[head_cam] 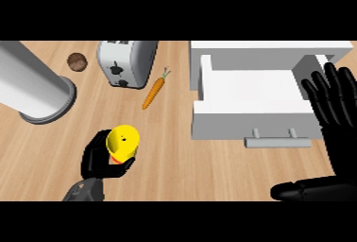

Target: Pick up the cup, place it into the drawer and close the drawer

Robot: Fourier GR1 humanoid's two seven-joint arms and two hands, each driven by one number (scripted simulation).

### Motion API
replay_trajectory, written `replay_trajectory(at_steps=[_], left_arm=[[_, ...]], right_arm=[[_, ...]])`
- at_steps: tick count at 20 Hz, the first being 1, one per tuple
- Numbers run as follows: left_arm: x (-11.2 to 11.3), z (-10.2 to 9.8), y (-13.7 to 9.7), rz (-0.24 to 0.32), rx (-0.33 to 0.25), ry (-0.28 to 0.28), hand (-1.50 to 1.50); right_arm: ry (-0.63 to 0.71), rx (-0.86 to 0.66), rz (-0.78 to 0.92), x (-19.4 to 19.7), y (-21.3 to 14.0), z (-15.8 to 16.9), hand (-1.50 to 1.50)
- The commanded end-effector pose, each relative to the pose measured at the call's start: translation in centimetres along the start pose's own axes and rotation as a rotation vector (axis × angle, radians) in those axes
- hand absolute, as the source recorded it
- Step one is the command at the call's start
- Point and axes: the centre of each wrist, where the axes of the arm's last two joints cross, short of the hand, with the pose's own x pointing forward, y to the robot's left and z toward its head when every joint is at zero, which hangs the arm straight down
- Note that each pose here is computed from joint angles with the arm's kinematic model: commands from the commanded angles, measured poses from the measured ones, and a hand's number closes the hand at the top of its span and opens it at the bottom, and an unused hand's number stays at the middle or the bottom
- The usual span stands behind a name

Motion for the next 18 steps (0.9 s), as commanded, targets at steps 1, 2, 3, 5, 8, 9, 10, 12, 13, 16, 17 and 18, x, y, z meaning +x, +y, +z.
replay_trajectory(at_steps=[1, 2, 3, 5, 8, 9, 10, 12, 13, 16, 17, 18], left_arm=[[0.3, -0.3, -1.2, -0.02, -0.012, -0.096, 1.5], [-0.5, 0.0, -2.5, -0.026, -0.016, -0.116, 1.5], [-0.2, 0.4, -1.2, -0.044, 0.006, -0.137, 1.5], [0.4, 0.1, -0.8, -0.039, 0.016, -0.179, 1.5], [1.0, -1.4, 1.8, -0.061, 0.036, -0.169, 1.5], [3.1, -2.2, 2.2, -0.074, 0.056, -0.204, 1.5], [1.0, -0.4, 2.0, -0.075, 0.058, -0.199, 1.5], [2.0, -2.1, 2.6, -0.053, 0.041, -0.198, 1.5], [3.2, -2.2, 3.9, -0.072, 0.037, -0.234, 1.5], [3.3, -3.4, 0.8, -0.004, -0.015, -0.287, 1.5], [4.3, -3.4, 1.2, -0.004, -0.049, -0.273, 1.5], [5.0, -5.3, 0.1, 0.001, -0.075, -0.278, 1.5]], right_arm=[[-0.001, 0.012, -0.004, 2.0, 0.7, -0.6, -1.5], [-0.01, -0.008, 0.003, 3.0, -1.2, -0.3, -1.5], [-0.003, 0.004, -0.007, -0.3, 0.8, -0.6, -1.5], [-0.008, -0.022, 0.0, 0.3, -1.7, 0.3, -1.5], [0.014, -0.001, 0.003, 0.5, -0.8, 0.1, -1.5], [-0.006, 0.006, -0.011, 1.2, -1.2, 1.7, -1.5], [-0.011, -0.002, -0.002, 1.1, 1.0, 0.5, -1.5], [0.01, 0.019, 0.004, -1.0, 0.5, 0.8, -1.5], [-0.008, -0.021, 0.004, 0.8, 1.0, -0.6, -1.5], [0.0, -0.003, 0.003, 0.9, 0.7, -0.4, -1.5], [0.009, -0.01, -0.008, 0.2, -0.5, 0.2, -1.5], [0.006, 0.003, 0.005, 0.5, -0.2, 0.0, -1.5]])
